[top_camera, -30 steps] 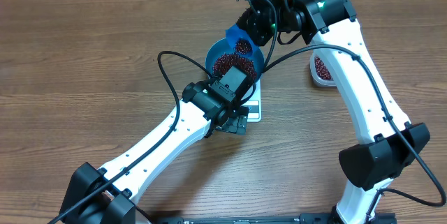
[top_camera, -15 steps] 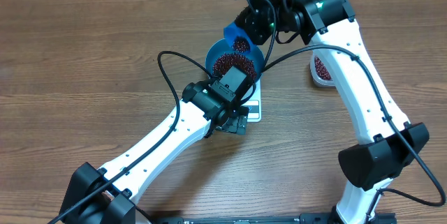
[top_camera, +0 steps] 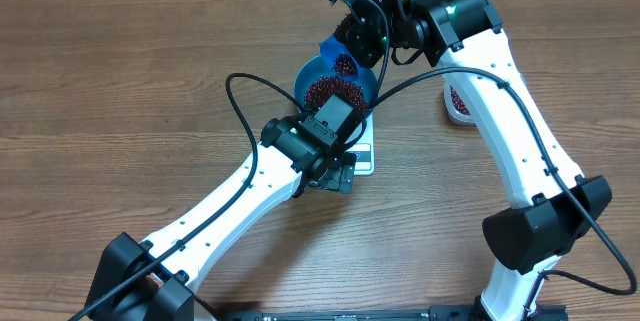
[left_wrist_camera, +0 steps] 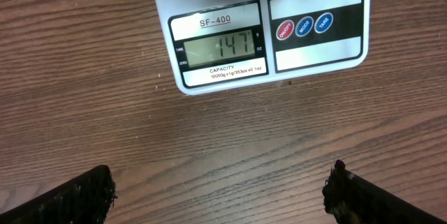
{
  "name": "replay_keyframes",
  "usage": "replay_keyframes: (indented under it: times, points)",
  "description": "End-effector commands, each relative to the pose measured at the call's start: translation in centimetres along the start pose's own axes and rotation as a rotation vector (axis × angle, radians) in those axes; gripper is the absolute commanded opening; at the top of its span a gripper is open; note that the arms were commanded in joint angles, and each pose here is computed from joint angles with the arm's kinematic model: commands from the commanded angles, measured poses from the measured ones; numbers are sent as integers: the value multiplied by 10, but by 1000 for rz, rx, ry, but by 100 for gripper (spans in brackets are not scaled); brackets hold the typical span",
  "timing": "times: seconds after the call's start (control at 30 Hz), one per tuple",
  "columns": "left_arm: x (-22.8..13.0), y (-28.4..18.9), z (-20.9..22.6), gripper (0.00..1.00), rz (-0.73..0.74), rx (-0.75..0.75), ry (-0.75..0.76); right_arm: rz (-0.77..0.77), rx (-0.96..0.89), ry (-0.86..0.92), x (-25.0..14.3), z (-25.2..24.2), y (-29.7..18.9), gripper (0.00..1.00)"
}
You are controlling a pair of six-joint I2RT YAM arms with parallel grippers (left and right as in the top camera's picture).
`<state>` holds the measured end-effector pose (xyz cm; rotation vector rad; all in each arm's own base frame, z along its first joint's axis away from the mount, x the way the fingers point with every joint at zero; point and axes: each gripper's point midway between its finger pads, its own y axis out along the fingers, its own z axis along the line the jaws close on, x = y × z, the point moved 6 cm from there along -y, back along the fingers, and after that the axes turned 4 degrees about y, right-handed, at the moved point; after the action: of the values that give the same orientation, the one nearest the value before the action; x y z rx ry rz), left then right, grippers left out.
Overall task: Scoop item into bowl and weigh 150g on scale
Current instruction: 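Tilt the blue scoop further with the right gripper to add beans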
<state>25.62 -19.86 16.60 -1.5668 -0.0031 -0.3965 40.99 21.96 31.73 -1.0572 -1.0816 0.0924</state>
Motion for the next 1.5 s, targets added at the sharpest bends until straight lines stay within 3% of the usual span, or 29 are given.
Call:
replay_keyframes:
  times: [0.0,1.23,1.33,1.47]
  points:
    - [6,-9,1,100,-37,0,-24,-16,-2,20,5,-1,1,4]
    - [6,-9,1,100,-37,0,-24,-14,16,62,5,0,3,4]
    - [6,-9,1,99,-37,0,-24,16,67,-37,-1,10,4,4]
    - [6,-9,1,99,-37,0,-24,26,-29,37,-2,-4,5,4]
